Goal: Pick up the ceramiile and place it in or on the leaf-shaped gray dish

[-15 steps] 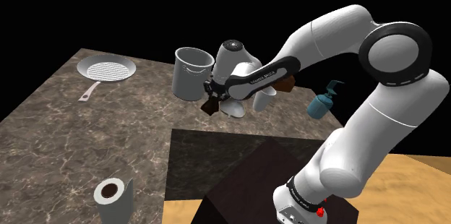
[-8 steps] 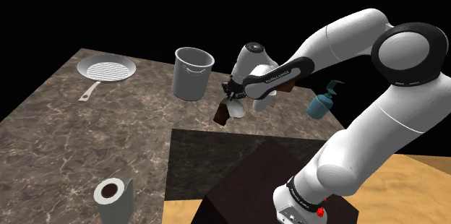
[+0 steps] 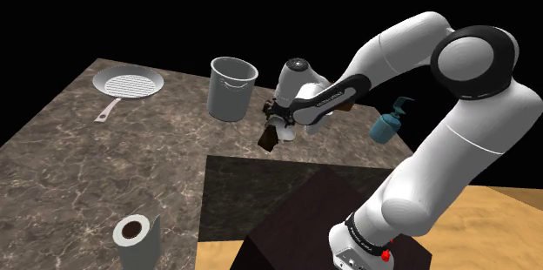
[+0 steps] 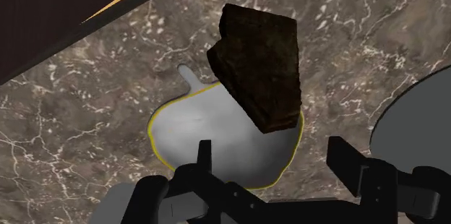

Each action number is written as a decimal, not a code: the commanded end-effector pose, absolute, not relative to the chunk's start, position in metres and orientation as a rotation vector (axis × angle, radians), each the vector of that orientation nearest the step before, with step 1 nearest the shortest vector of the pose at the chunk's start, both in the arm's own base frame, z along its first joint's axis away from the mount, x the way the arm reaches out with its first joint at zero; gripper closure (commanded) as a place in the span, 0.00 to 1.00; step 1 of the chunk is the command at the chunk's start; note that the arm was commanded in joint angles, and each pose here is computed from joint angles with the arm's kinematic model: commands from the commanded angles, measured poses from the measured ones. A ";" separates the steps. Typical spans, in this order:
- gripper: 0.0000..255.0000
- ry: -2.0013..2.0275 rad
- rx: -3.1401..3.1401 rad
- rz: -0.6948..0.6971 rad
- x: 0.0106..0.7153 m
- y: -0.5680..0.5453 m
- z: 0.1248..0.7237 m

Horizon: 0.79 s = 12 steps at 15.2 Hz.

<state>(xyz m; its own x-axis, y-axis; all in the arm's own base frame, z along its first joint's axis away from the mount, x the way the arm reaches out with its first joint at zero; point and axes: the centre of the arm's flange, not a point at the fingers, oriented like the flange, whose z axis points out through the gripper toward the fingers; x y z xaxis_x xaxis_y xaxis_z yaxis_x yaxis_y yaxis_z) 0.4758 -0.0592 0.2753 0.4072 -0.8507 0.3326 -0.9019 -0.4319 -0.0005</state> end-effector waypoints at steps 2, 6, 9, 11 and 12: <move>0.00 -1.471 2.453 0.416 0.489 -0.044 0.249; 0.00 -1.471 2.453 0.416 0.491 -0.051 0.229; 0.00 -1.471 2.453 0.416 0.493 -0.056 0.217; 0.00 -1.471 2.453 0.416 0.493 -0.056 0.217; 0.00 -1.471 2.453 0.416 0.493 -0.056 0.217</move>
